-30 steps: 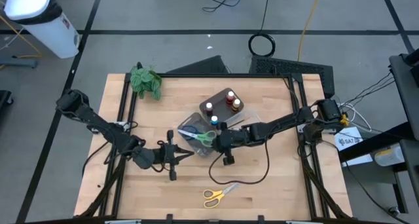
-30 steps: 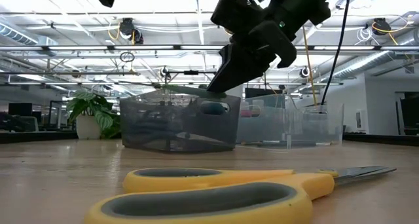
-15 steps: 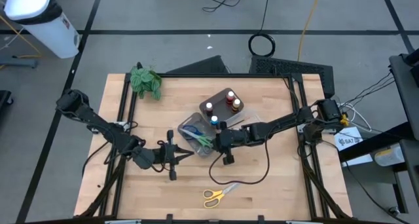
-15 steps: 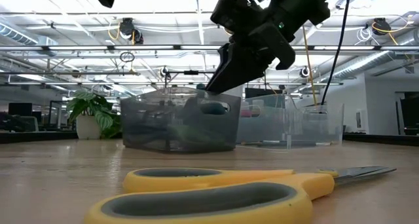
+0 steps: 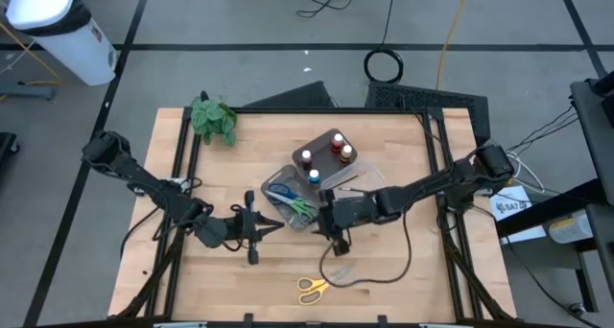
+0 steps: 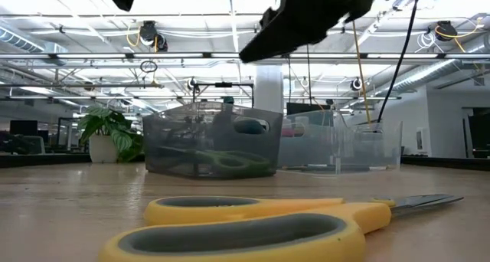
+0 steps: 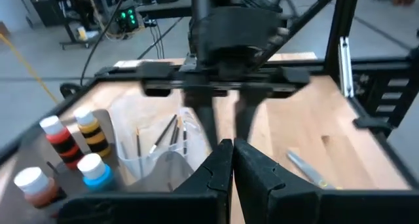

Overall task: Pick & Place Paint Supplies
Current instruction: Put the yellow scissors into the bottom black bin

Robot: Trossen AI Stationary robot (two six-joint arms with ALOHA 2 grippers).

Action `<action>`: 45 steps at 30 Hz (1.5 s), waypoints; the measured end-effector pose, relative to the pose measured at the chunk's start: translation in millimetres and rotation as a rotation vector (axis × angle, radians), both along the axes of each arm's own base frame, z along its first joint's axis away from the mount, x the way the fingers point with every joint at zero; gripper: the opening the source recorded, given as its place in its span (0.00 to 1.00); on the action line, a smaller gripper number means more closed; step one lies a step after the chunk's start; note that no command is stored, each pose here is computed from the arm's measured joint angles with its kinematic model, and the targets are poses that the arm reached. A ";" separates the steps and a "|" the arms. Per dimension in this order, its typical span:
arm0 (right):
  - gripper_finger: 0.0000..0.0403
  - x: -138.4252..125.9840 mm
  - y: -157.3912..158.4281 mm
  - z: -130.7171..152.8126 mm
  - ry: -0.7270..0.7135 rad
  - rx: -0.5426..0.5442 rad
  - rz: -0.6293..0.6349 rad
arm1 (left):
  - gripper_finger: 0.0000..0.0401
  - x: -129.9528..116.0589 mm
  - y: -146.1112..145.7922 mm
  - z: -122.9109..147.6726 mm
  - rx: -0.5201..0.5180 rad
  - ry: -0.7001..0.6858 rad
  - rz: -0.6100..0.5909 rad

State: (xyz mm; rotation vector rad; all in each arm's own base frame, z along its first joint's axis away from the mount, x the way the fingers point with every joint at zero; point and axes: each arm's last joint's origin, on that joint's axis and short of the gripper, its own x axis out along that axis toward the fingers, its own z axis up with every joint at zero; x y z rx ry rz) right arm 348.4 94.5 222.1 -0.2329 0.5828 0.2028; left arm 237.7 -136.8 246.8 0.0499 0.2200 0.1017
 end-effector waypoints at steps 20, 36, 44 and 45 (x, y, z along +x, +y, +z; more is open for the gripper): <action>0.25 -52.0 81.1 -31.7 0.025 0.205 0.133 | 0.06 29.1 -52.7 -62.8 -0.281 0.064 -0.256; 0.03 -97.4 98.2 -97.3 0.101 0.100 0.132 | 0.06 79.5 -139.2 -117.4 -0.371 0.246 -0.253; 0.01 -93.4 94.0 -115.6 0.170 0.080 0.129 | 0.06 90.1 -142.0 -135.6 -0.352 0.313 -0.198; 0.01 -94.1 93.7 -116.3 0.179 0.075 0.128 | 0.06 90.6 -141.2 -135.7 -0.355 0.312 -0.188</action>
